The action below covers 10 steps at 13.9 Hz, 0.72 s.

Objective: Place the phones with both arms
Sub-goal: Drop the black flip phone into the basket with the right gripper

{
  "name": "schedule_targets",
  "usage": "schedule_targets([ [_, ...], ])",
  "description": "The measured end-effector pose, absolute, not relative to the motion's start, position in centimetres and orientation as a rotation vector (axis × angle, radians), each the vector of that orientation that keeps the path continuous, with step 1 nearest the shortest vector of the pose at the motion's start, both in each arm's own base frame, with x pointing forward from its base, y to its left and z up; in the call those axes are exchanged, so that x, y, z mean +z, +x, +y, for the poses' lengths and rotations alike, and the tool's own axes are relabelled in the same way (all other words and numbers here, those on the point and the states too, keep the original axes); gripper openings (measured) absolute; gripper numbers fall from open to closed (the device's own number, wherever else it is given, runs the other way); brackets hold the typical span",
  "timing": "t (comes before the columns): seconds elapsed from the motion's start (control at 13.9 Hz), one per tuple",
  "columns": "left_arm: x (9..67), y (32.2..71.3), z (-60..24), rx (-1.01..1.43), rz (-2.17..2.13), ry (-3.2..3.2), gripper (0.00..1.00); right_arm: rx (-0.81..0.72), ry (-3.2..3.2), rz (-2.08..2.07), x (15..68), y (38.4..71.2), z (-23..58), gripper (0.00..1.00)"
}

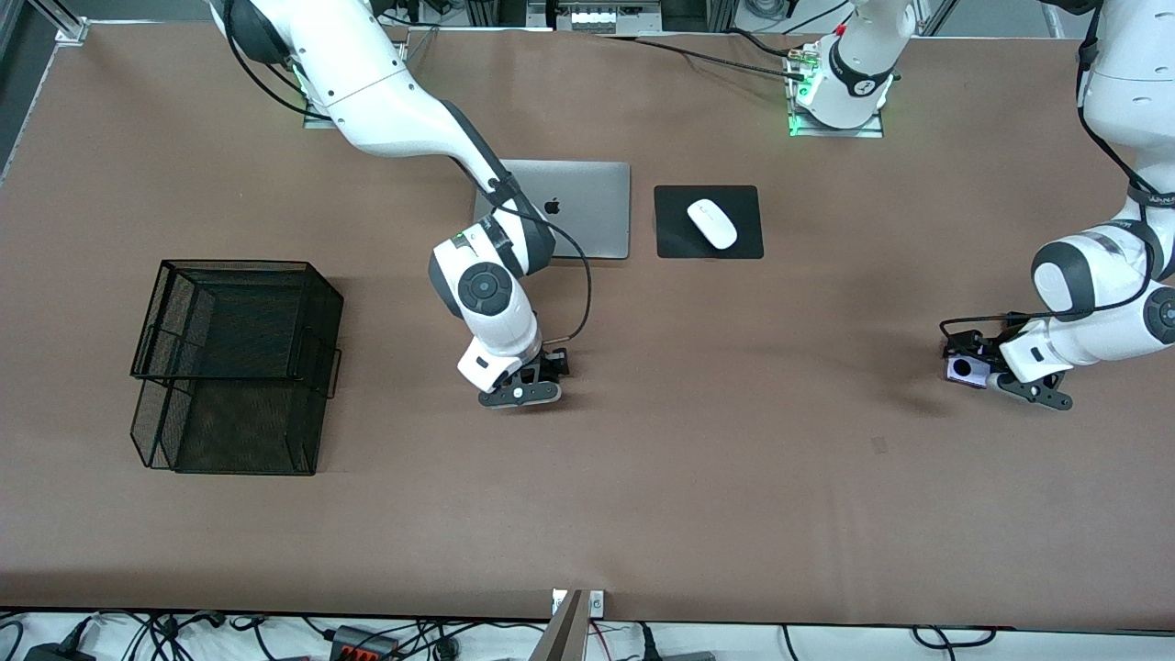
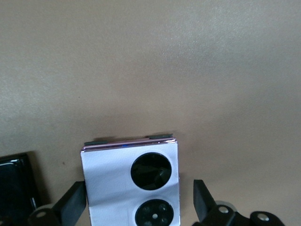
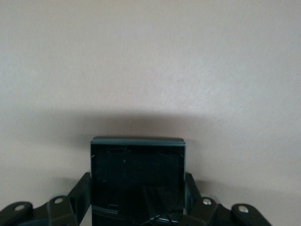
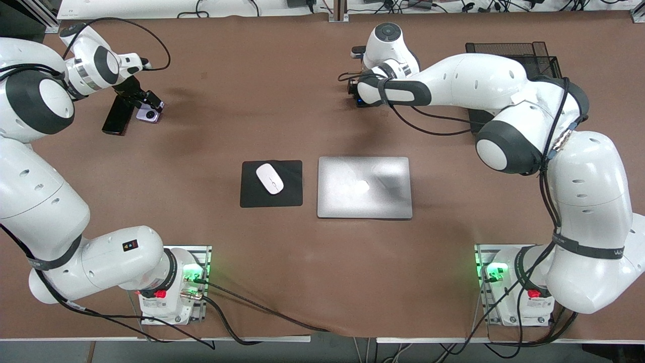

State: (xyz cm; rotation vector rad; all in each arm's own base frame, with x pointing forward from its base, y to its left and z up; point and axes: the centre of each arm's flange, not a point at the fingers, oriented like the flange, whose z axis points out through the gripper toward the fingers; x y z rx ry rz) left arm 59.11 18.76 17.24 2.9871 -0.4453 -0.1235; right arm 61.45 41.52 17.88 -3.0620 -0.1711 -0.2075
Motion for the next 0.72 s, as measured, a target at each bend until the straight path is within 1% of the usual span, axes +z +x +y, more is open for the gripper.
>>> schedule_targets([
  [0.14, 17.1, 59.0, 18.9, -0.126, -0.449, 2.987, 1.00, -0.223, -3.064, -0.125, 19.9, 63.1, 39.9, 0.80],
  [0.29, 17.0, 59.0, 19.1, -0.127, -0.451, 2.988, 1.00, -0.204, -3.083, -0.075, 23.4, 65.6, 36.0, 0.80],
  [0.43, 16.9, 59.0, 19.1, -0.129, -0.455, 2.986, 1.00, -0.134, -3.112, -0.070, 27.4, 67.3, 31.2, 0.80],
  [0.57, 16.7, 59.0, 18.9, -0.132, -0.461, 2.985, 1.00, -0.040, -3.136, -0.054, 31.4, 67.9, 27.2, 0.80],
  [0.72, 16.5, 59.0, 18.8, -0.135, -0.465, 2.983, 0.99, 0.049, -3.156, -0.045, 34.3, 67.6, 24.0, 0.80],
])
